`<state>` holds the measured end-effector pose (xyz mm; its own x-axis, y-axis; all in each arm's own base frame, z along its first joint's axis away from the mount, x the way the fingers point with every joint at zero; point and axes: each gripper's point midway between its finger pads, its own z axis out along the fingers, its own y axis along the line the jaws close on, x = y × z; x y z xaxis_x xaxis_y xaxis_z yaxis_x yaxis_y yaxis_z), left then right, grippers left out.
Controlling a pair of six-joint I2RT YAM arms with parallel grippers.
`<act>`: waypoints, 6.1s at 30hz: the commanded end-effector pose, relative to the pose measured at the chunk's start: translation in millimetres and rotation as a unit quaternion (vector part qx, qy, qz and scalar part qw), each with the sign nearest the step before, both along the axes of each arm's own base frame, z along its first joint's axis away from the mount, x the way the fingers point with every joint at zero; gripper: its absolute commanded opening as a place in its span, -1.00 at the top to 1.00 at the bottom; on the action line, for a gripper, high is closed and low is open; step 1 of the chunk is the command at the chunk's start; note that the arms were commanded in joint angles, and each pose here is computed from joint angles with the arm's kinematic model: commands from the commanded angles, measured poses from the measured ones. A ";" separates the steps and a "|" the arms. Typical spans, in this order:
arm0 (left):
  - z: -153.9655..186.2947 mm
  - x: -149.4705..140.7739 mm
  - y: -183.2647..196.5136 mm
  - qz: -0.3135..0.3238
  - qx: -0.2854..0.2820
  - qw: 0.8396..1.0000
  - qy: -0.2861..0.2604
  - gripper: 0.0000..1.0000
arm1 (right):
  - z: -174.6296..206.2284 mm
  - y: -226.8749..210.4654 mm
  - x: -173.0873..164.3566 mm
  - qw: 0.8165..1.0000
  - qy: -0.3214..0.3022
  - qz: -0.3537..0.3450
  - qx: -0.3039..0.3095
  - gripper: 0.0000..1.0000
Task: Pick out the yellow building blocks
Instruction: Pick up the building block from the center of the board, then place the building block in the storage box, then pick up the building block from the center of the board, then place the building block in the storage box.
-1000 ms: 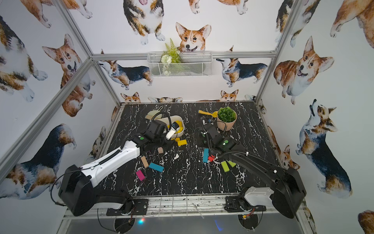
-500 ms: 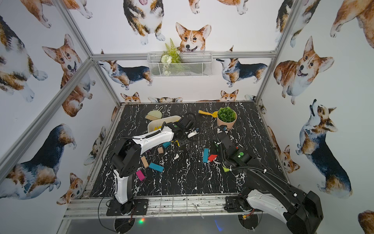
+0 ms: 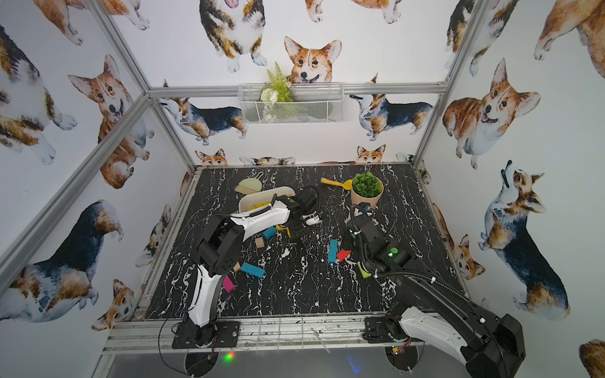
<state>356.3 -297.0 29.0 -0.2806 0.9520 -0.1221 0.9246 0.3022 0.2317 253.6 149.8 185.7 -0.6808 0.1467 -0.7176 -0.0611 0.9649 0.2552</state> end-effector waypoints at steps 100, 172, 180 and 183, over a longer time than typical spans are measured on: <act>142.0 -86.5 267.2 0.666 -0.439 0.576 -0.178 -0.25 | -132.7 255.5 76.9 0.695 -0.072 0.625 -0.347 -0.01; 146.3 -85.2 271.6 0.688 -0.444 0.547 -0.175 -0.23 | -62.4 331.7 118.0 0.892 0.012 0.445 -0.080 0.86; 143.6 -92.3 270.8 0.691 -0.456 0.536 -0.167 -0.22 | -72.2 361.8 148.6 0.925 0.027 0.378 -0.021 0.86; 143.0 -92.4 271.1 0.691 -0.457 0.535 -0.168 -0.22 | -85.5 367.5 153.0 0.931 0.041 0.362 -0.009 0.85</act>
<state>263.4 -27.1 171.6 -0.4704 -0.6182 -0.6297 -0.3639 0.7860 -0.4998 399.8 509.6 107.8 -0.5769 -0.4669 -0.6702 -0.7484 0.6309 0.2047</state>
